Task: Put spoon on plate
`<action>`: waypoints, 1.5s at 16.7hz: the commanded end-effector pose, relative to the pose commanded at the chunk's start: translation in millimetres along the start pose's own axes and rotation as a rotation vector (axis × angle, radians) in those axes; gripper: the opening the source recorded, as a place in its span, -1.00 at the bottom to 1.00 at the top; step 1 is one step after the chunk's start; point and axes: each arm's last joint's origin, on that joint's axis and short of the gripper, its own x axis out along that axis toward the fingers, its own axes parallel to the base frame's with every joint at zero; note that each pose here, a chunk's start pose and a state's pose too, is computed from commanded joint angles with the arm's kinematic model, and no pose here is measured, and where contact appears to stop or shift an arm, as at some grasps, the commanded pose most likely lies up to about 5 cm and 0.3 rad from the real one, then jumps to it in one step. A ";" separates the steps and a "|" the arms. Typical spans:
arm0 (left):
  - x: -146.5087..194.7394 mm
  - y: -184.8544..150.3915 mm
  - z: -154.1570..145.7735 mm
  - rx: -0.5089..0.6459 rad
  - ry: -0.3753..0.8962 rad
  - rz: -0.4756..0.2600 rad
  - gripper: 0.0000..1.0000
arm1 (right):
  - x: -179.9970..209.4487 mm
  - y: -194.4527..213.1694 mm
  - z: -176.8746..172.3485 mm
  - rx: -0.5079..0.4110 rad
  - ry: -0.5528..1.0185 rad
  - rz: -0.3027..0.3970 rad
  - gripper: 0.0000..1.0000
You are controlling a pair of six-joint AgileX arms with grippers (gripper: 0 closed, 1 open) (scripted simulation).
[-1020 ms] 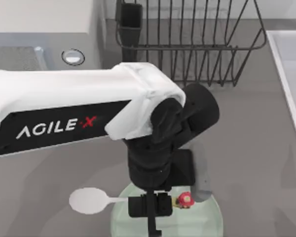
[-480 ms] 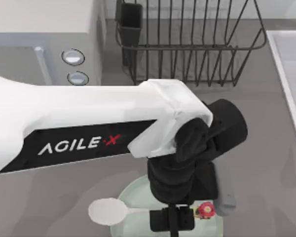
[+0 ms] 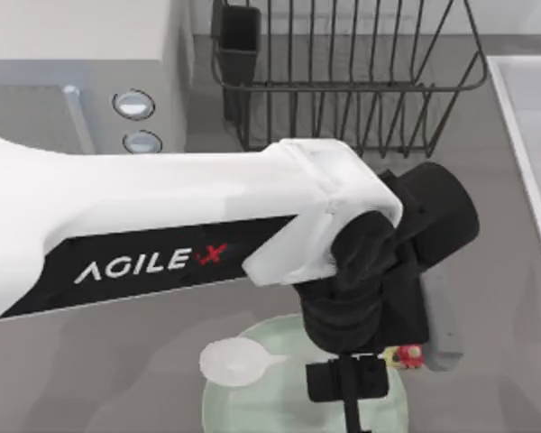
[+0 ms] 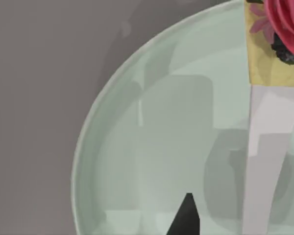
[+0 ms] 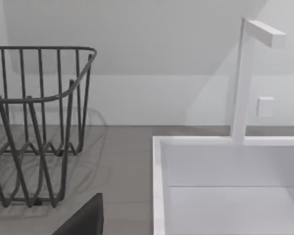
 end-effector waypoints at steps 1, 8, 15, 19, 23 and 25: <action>-1.5 1.2 3.0 -0.001 -0.019 0.019 -1.00 | 0.0 0.0 0.0 0.000 0.000 0.000 1.00; -8.0 9.1 11.0 -0.018 -0.113 0.092 -1.00 | 0.0 0.0 0.0 0.000 0.000 0.000 1.00; 6.5 6.5 -0.9 -0.016 -0.069 0.043 -1.00 | 0.0 0.0 0.0 0.000 0.000 0.000 1.00; 29.9 -2.9 -13.8 -0.005 0.029 -0.040 -1.00 | 0.0 0.0 0.0 0.000 0.000 0.000 1.00; 50.7 -10.2 -23.3 0.001 0.102 -0.103 -1.00 | 0.0 0.0 0.0 0.000 0.000 0.000 1.00; 50.7 -10.2 -23.3 0.001 0.102 -0.103 -1.00 | 0.0 0.0 0.0 0.000 0.000 0.000 1.00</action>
